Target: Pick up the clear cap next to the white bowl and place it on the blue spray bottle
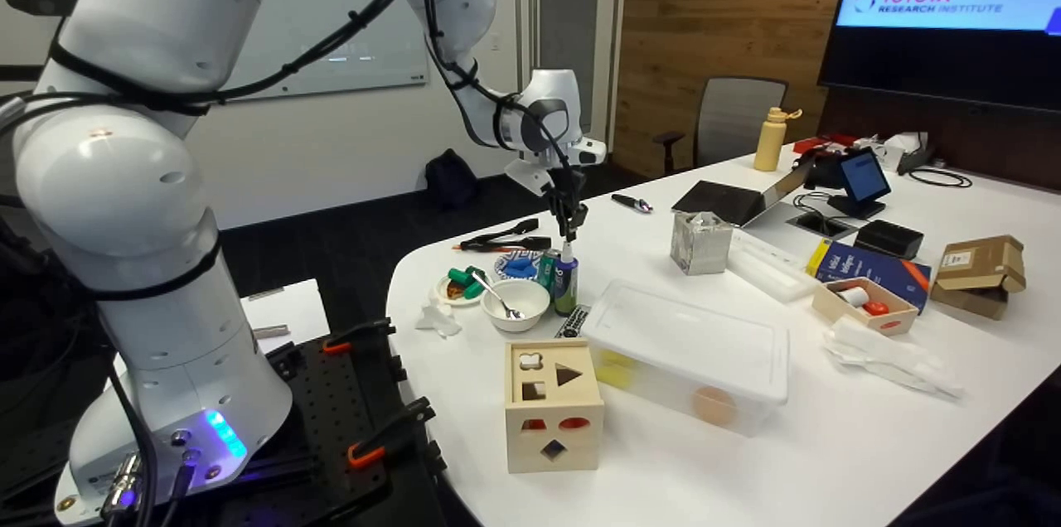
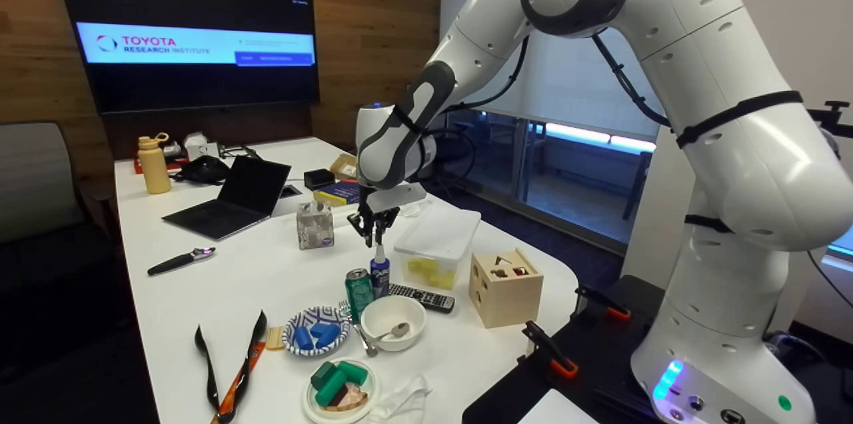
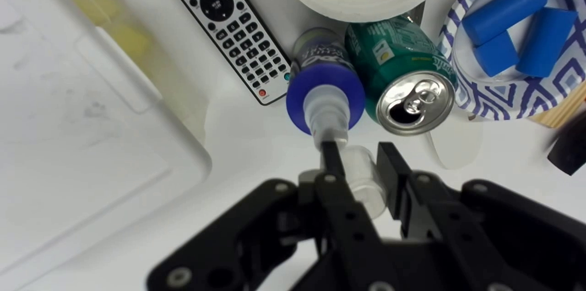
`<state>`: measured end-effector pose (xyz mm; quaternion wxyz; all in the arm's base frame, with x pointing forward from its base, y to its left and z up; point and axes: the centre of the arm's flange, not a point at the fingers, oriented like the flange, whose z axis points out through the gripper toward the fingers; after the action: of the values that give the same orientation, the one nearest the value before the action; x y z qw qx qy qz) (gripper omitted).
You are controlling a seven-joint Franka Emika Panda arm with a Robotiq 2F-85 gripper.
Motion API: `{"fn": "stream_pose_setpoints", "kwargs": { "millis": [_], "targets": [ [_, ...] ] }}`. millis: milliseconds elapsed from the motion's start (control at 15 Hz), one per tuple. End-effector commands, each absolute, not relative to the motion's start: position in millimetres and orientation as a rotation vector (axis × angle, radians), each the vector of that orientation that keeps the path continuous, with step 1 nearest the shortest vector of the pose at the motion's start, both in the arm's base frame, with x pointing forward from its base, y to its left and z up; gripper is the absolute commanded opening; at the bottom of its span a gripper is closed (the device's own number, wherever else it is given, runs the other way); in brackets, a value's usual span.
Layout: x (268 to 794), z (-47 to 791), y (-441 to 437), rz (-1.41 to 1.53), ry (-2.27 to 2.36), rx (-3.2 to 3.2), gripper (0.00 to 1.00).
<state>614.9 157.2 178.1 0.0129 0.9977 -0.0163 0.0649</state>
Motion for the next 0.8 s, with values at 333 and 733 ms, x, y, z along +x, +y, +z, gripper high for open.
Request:
{"fn": "stream_pose_setpoints", "kwargs": {
  "millis": [333, 733],
  "targets": [
    [607, 194, 170, 0.184, -0.061, 3.079, 0.06],
    [597, 208, 180, 0.182, -0.087, 3.042, 0.06]
  ]
}}
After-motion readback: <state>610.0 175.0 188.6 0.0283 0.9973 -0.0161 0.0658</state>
